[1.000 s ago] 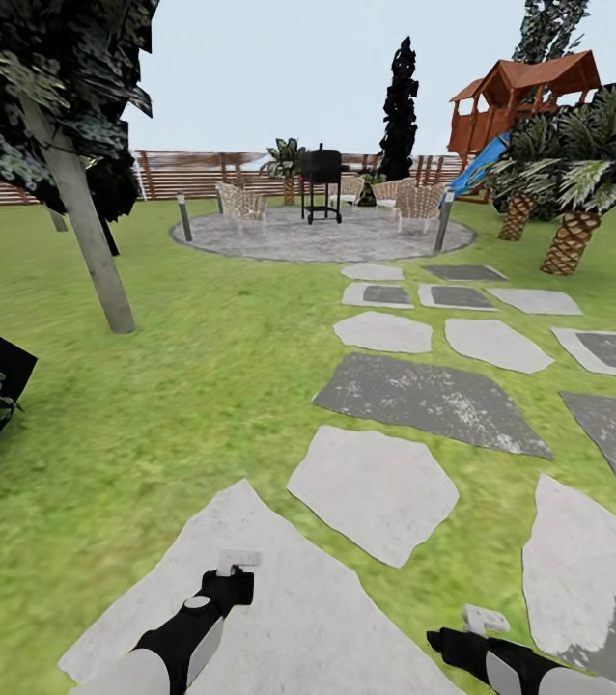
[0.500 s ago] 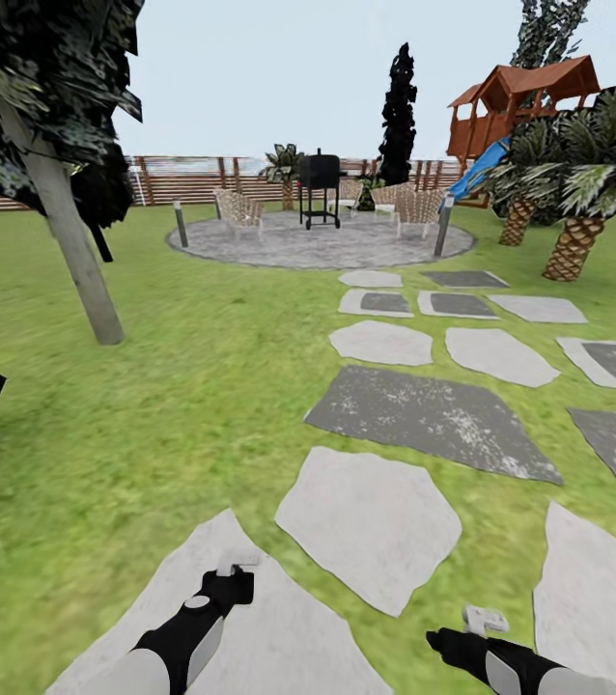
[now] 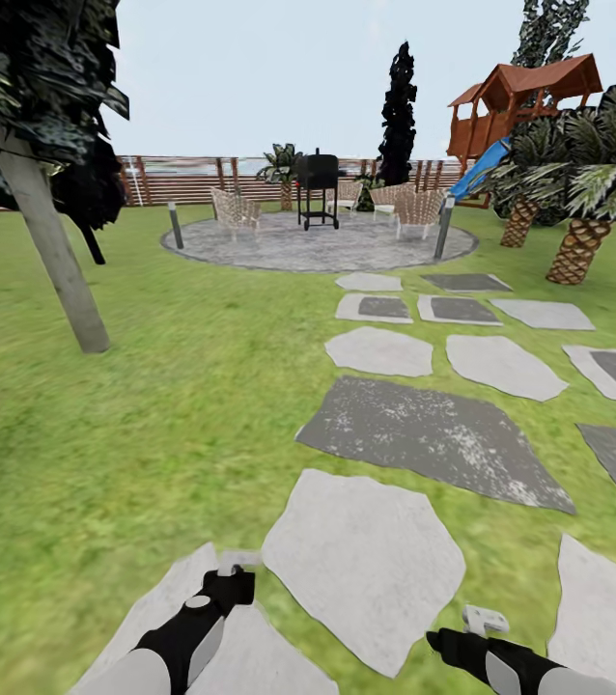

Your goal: Pick up the pesticide atomizer in the garden and spray insectifuge to fully cover both potted plants in the garden.

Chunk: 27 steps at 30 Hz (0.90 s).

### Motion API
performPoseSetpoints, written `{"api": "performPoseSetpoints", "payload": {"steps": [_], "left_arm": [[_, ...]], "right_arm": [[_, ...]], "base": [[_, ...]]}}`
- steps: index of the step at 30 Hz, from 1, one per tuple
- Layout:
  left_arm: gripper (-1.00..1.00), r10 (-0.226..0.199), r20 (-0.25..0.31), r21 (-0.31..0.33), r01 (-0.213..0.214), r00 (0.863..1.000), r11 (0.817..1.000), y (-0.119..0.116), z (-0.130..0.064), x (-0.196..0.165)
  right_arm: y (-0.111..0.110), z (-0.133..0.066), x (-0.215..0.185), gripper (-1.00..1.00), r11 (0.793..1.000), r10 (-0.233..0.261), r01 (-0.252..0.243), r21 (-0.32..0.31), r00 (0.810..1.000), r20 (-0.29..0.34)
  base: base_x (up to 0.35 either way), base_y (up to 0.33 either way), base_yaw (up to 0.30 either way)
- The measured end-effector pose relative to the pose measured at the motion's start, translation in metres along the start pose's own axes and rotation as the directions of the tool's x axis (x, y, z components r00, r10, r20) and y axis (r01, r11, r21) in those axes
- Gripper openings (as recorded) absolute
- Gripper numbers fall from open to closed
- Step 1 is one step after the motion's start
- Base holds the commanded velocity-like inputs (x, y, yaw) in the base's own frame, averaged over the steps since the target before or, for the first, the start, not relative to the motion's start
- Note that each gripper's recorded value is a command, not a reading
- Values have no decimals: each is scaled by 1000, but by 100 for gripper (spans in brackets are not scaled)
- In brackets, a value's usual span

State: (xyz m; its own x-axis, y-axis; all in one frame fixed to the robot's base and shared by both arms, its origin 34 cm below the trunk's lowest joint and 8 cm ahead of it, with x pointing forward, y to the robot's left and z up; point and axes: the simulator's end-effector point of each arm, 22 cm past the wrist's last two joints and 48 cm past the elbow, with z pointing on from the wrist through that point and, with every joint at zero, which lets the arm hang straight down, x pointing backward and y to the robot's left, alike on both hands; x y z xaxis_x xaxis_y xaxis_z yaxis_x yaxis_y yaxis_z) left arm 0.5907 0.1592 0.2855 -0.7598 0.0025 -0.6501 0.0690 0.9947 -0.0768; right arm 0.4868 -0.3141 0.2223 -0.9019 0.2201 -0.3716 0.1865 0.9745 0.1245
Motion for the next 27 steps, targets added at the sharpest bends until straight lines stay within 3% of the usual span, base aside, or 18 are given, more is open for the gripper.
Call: {"api": "performPoseSetpoints", "payload": {"steps": [27], "left_arm": [[-100, -1, -1, 5, 1, 1000, 1000, -4, 0, 1]], "right_arm": [[0, 0, 0, 100, 1000, 0, 0, 0, 1000, 0]], "base": [[324, -106, 0]]}}
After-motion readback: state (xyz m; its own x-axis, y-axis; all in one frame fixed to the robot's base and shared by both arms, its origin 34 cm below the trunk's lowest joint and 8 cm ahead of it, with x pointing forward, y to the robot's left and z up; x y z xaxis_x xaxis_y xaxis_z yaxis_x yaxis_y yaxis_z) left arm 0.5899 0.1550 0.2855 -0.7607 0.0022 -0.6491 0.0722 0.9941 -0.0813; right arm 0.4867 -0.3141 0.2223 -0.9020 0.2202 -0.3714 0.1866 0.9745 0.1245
